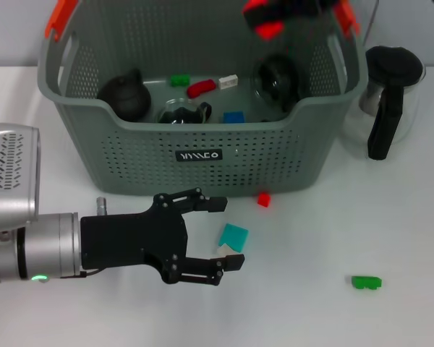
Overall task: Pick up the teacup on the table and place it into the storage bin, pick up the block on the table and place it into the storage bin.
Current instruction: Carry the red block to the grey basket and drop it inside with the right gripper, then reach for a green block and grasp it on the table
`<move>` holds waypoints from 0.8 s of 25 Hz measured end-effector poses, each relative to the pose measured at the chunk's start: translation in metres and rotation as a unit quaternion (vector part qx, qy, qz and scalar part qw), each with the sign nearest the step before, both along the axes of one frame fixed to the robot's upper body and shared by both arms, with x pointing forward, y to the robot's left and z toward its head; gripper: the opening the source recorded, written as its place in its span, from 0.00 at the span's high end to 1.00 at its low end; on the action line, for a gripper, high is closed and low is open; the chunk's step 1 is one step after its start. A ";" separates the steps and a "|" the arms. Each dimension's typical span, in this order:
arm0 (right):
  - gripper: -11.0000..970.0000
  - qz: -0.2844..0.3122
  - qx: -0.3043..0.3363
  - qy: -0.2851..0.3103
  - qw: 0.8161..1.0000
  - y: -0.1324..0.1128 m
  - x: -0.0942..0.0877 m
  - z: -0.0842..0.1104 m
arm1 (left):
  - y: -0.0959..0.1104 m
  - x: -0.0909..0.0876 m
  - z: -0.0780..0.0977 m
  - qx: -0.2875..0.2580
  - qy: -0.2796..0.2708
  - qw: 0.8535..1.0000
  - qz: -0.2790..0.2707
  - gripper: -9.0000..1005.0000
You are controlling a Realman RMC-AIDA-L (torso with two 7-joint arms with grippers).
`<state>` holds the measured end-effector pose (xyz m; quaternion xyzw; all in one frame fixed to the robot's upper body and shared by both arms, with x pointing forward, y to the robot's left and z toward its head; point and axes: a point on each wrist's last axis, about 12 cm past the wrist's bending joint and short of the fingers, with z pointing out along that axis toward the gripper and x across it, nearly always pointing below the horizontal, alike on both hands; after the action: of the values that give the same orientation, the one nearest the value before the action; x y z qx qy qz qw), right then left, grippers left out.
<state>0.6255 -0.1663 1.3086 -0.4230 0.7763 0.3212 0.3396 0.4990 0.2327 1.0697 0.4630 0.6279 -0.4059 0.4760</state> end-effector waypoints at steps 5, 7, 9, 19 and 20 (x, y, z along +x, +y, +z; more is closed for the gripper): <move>0.59 -0.080 -0.029 -0.023 0.996 0.000 0.032 -0.007 | -0.001 0.002 0.002 0.001 -0.003 1.000 -0.004 0.10; 0.57 -0.096 -0.046 -0.031 0.994 -0.001 0.039 -0.013 | -0.001 0.003 0.002 0.001 -0.004 1.000 -0.004 0.10; 0.55 -0.097 -0.058 -0.038 0.993 -0.002 0.040 -0.016 | -0.001 0.003 0.002 0.000 -0.004 1.000 -0.003 0.10; 0.21 0.105 0.009 -0.026 0.994 -0.038 -0.033 -0.034 | -0.002 0.004 0.003 -0.002 -0.006 1.000 -0.004 0.10; 0.17 0.115 0.007 -0.018 0.993 -0.045 -0.040 -0.039 | -0.002 0.004 0.003 -0.002 -0.006 1.000 -0.004 0.10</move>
<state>0.5852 -0.2111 1.2698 -0.5130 0.7136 0.3564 0.3171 0.5027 0.2309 1.0730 0.4670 0.6227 -0.4061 0.4789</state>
